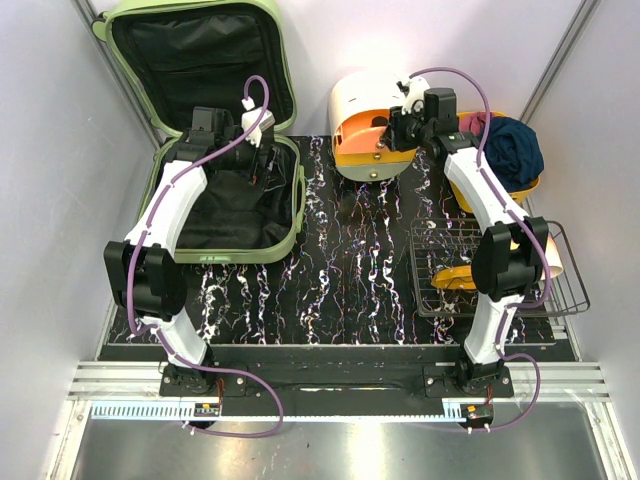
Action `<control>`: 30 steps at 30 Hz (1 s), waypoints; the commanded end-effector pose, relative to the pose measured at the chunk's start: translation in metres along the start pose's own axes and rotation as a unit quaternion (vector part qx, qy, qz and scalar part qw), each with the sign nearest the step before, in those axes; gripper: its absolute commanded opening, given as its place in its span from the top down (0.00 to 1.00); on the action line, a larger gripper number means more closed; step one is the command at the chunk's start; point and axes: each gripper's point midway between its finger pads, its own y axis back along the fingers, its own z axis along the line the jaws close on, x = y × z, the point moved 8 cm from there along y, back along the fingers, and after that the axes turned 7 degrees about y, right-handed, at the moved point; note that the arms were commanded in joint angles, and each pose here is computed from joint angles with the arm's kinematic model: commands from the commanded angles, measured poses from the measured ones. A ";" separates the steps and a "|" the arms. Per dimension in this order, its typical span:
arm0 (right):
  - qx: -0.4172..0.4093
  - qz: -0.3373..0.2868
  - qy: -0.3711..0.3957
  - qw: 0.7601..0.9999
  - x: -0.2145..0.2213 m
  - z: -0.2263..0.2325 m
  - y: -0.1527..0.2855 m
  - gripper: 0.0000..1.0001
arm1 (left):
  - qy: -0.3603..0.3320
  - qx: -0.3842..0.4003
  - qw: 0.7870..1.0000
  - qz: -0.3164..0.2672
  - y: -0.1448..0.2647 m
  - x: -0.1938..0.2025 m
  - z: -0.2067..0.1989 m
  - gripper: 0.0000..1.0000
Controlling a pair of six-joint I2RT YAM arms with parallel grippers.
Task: Open, take out, and arrange the luggage
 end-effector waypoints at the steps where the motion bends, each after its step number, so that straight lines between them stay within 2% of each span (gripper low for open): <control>1: 0.026 -0.087 0.021 0.996 -0.027 -0.010 -0.015 0.65 | -0.033 -0.005 0.999 -0.036 0.010 -0.022 0.002 0.01; 6: 0.042 -0.133 0.033 0.990 -0.039 -0.022 -0.039 0.63 | -0.030 -0.007 0.999 -0.034 0.011 -0.020 0.004 0.01; 10: 0.049 -0.143 0.037 0.988 -0.037 -0.030 -0.060 0.63 | -0.031 -0.010 0.999 -0.034 0.012 -0.019 0.006 0.01; 11: 0.055 -0.164 0.043 0.984 -0.046 -0.032 -0.061 0.63 | -0.030 -0.011 0.999 -0.033 0.012 -0.018 0.008 0.01; 16: 0.040 -0.193 0.054 0.979 -0.054 -0.026 -0.054 0.60 | -0.030 -0.015 0.999 -0.035 0.015 -0.019 0.010 0.01; 22: 0.013 -0.174 0.051 0.983 -0.029 -0.009 -0.022 0.59 | -0.023 -0.010 0.999 -0.035 0.014 -0.017 0.010 0.01; 23: 0.006 -0.152 0.045 0.987 -0.010 -0.006 -0.023 0.59 | -0.022 -0.007 0.999 -0.033 0.013 -0.014 0.009 0.01; 25: -0.005 -0.145 0.015 0.989 -0.002 0.001 -0.014 0.59 | -0.023 -0.007 0.999 -0.038 0.013 -0.014 0.009 0.01; 30: -0.015 -0.103 -0.023 0.994 0.033 0.007 -0.023 0.60 | -0.018 -0.006 0.999 -0.037 0.010 -0.010 0.010 0.01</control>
